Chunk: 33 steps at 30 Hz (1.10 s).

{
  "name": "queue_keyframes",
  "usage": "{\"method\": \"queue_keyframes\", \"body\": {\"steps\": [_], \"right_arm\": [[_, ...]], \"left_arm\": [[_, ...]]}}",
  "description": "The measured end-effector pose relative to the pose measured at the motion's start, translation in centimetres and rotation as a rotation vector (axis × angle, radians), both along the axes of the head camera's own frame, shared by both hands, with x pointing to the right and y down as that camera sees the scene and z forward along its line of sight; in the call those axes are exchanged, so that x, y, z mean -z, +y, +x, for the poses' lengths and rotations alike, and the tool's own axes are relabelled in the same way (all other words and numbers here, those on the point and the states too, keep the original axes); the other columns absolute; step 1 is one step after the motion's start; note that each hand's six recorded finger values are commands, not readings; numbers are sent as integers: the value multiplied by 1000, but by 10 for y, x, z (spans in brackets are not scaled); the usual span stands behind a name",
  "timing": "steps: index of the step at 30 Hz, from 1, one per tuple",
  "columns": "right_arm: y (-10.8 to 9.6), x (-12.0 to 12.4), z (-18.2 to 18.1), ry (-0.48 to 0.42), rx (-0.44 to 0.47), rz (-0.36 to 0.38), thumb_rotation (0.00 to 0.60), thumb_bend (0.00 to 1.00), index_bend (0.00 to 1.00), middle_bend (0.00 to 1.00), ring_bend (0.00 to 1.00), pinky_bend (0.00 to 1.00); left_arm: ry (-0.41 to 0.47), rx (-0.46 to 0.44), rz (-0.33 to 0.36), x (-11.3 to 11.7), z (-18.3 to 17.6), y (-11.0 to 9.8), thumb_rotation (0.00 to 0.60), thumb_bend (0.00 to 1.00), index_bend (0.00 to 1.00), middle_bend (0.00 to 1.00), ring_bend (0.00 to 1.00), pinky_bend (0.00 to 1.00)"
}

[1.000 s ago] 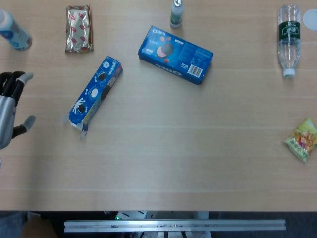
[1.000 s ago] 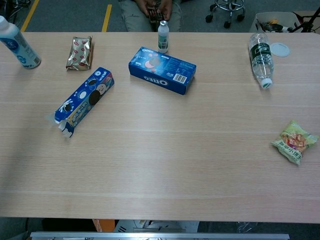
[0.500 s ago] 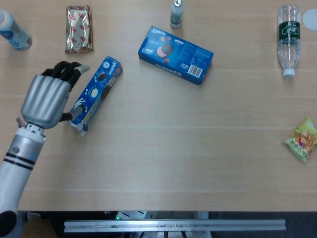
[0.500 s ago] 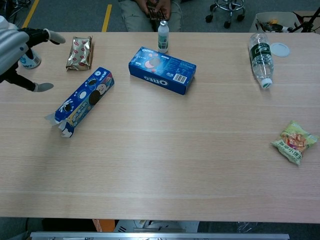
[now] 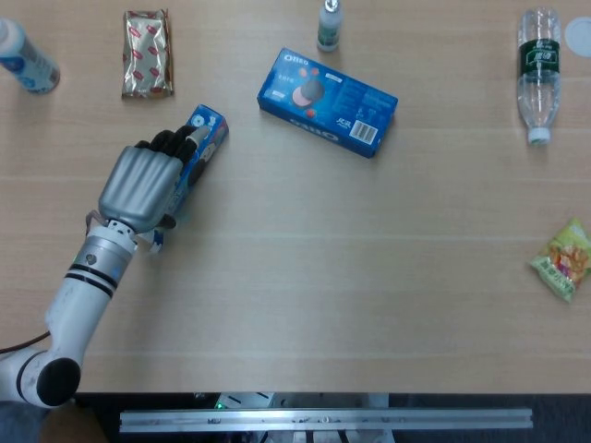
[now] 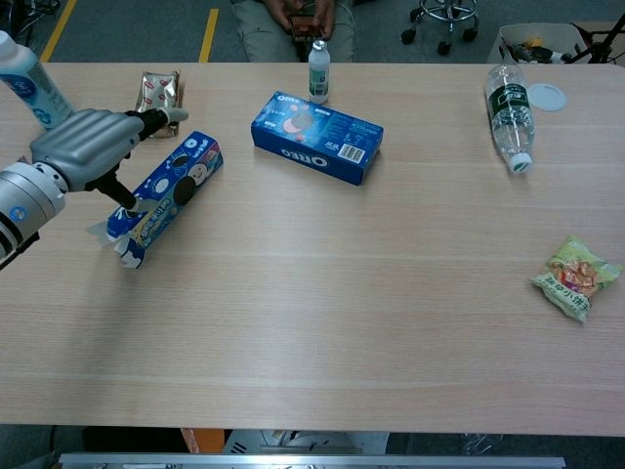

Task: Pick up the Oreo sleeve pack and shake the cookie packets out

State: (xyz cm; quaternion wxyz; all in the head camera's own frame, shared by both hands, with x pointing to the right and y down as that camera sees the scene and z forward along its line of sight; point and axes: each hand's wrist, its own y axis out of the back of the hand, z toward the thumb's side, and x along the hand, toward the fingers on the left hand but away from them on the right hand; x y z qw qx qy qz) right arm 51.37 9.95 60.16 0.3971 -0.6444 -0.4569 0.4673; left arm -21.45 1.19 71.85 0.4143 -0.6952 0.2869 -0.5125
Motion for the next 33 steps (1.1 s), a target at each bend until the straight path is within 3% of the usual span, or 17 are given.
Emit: {"method": "queue_keyframes", "body": {"steps": [5,17,26,33], "right_arm": [[1,0,4,-2,-6,1,600,304,731,683,715,716],[7,3,12,0,-30,8,600,304,731,682,714,716],[8,5,12,3,-31,10,600,304,731,682,715,716],[8,5,11,4,-31,9,600,304,731,682,715,716]], "left_arm": [[-26,11,-32,-19,2,2,600,151,0,0,51,335],[-91,47,-54,-51,-13,1,600,151,0,0,47,334],[-199,53,-9,-64,-41,-6,600,151,0,0,47,325],[-307,89,50,-64,-71,-25,600,151,0,0,46,325]]}}
